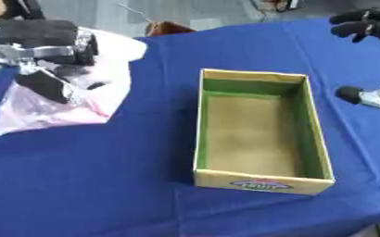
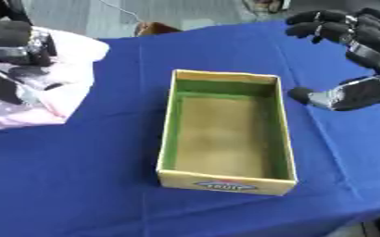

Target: Pick up objects on the table and place them in the box.

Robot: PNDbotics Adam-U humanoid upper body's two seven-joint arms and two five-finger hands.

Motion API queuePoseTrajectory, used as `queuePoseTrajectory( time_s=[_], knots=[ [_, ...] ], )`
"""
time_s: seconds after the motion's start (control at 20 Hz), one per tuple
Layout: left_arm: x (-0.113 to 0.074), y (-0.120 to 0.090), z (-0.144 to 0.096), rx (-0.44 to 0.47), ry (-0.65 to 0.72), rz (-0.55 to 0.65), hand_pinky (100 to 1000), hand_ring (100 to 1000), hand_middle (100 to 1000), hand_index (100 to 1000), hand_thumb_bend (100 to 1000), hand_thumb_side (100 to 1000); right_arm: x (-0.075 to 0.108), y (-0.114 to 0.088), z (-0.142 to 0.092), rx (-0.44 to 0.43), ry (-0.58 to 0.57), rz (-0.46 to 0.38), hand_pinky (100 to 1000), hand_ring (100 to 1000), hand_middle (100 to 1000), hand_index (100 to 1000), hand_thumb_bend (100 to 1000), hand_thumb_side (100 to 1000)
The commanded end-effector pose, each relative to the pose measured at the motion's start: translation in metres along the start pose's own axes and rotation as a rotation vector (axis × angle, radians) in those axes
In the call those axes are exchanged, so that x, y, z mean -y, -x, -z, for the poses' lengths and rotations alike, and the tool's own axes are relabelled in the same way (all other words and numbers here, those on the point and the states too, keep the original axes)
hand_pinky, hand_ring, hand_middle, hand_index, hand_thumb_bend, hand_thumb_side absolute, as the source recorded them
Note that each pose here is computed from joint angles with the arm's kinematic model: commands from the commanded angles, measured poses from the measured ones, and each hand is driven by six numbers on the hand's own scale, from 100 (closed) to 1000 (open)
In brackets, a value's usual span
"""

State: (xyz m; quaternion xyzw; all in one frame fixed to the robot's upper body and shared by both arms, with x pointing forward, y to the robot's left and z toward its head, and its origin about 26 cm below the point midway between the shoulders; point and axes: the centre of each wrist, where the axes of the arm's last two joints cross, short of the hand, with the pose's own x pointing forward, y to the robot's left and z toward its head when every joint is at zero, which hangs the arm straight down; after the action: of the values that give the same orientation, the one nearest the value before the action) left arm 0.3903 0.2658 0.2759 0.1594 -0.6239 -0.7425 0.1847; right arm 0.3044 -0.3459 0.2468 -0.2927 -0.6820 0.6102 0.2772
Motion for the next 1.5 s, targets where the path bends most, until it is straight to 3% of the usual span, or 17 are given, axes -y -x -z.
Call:
queuePoseTrajectory(
  time_s=[0.05, 0.6, 1.05, 1.5],
  knots=[
    [-0.022, -0.007, -0.006, 0.006, -0.027, 0.024, 100, 100, 100, 100, 129, 352, 0.010, 0.001, -0.003, -0.009, -0.009, -0.036, 696, 796, 919, 918, 504, 684],
    [-0.041, -0.024, 0.015, 0.100, -0.055, 0.020, 100, 100, 100, 100, 110, 350, 0.009, 0.002, -0.003, -0.008, -0.013, -0.032, 696, 796, 918, 918, 506, 684],
    [-0.065, -0.063, 0.089, 0.333, -0.081, 0.017, 100, 100, 100, 100, 100, 352, 0.005, -0.001, 0.004, 0.028, -0.027, -0.009, 695, 795, 916, 918, 507, 684],
    [-0.055, -0.071, 0.137, 0.388, -0.082, -0.011, 100, 100, 100, 100, 100, 365, 0.003, -0.004, 0.011, 0.062, -0.034, 0.019, 692, 793, 913, 919, 507, 684]
  ],
)
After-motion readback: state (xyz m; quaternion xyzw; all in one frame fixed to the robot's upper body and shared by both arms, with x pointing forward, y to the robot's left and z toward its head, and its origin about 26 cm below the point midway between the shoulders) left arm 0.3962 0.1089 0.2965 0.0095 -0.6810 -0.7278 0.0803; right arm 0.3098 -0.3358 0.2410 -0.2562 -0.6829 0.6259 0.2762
